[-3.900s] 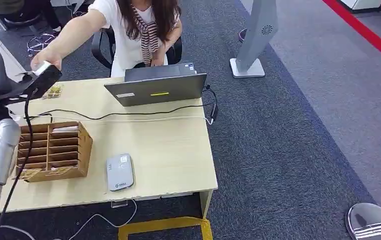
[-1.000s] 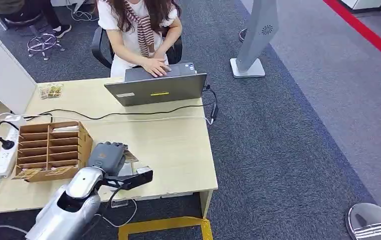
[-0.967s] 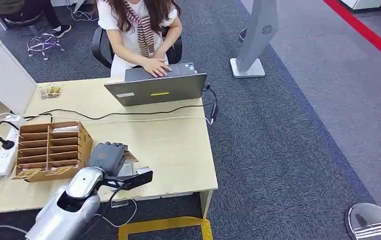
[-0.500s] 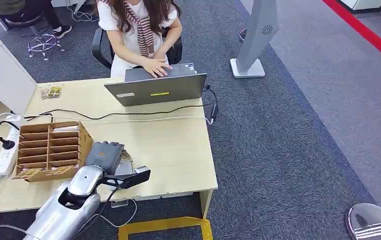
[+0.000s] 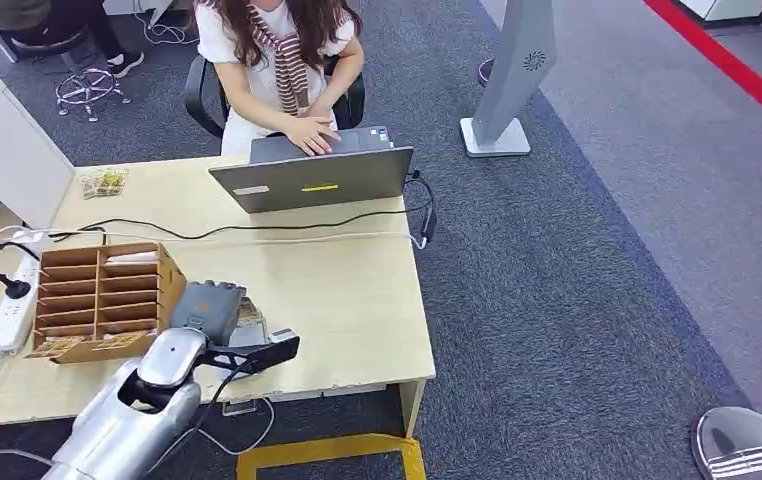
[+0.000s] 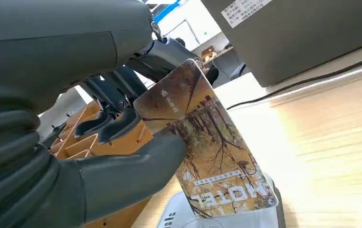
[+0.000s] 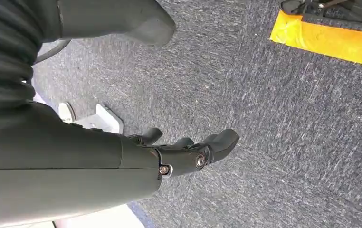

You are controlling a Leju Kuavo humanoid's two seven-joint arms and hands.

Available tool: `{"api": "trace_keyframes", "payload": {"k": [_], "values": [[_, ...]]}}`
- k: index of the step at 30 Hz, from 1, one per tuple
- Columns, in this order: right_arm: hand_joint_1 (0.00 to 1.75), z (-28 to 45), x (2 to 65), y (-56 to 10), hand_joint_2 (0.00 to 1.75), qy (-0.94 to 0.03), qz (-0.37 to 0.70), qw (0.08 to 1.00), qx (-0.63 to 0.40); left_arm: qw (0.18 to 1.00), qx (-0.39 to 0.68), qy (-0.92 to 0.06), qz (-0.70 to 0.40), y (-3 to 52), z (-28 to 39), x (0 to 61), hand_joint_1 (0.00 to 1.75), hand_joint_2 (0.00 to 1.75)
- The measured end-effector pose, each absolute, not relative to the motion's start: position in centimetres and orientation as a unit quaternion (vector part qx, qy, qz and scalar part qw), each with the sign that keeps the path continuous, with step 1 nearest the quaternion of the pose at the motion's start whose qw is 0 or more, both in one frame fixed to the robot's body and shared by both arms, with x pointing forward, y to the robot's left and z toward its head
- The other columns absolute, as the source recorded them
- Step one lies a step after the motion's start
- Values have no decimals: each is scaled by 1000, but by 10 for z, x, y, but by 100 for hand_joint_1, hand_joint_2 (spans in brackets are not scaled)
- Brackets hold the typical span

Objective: Pass the card to the sensor for recognition and then transmit it.

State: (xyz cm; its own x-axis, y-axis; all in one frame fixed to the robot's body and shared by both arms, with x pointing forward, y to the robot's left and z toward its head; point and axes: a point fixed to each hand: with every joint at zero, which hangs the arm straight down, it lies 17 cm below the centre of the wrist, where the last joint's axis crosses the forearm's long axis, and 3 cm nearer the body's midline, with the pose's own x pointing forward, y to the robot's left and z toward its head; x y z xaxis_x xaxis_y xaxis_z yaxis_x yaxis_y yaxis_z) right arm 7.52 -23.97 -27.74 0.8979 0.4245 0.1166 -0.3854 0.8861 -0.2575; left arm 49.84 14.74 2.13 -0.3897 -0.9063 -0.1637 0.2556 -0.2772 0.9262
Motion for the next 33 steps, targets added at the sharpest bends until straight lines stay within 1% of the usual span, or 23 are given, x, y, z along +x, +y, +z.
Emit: {"api": "trace_keyframes", "payload": {"k": [10, 15, 18, 21, 25, 27, 31, 33], "values": [[0, -277, 75, -240, 175, -85, 209, 967, -115, 414, 370, -433, -710, 151, 22, 503, 175, 175], [0, -277, 77, -239, 175, -91, 205, 968, -113, 397, 384, -476, -684, 142, 47, 513, 175, 175], [0, -277, 78, -238, 175, -95, 204, 968, -112, 361, 411, -536, -643, 126, 94, 523, 175, 175], [0, -277, 78, -239, 175, -96, 205, 967, -115, 331, 430, -575, -612, 115, 139, 531, 175, 175], [0, -277, 79, -238, 175, -97, 208, 966, -118, 293, 454, -623, -566, 109, 196, 538, 175, 175], [0, -276, 79, -236, 175, -99, 216, 964, -118, 257, 471, -654, -534, 106, 230, 536, 175, 175], [0, -276, 80, -233, 175, -101, 234, 960, -112, 205, 506, -687, -480, 115, 296, 545, 175, 175], [0, -276, 81, -228, 175, -107, 246, 958, -102, 177, 538, -688, -453, 130, 331, 556, 175, 175]]}}
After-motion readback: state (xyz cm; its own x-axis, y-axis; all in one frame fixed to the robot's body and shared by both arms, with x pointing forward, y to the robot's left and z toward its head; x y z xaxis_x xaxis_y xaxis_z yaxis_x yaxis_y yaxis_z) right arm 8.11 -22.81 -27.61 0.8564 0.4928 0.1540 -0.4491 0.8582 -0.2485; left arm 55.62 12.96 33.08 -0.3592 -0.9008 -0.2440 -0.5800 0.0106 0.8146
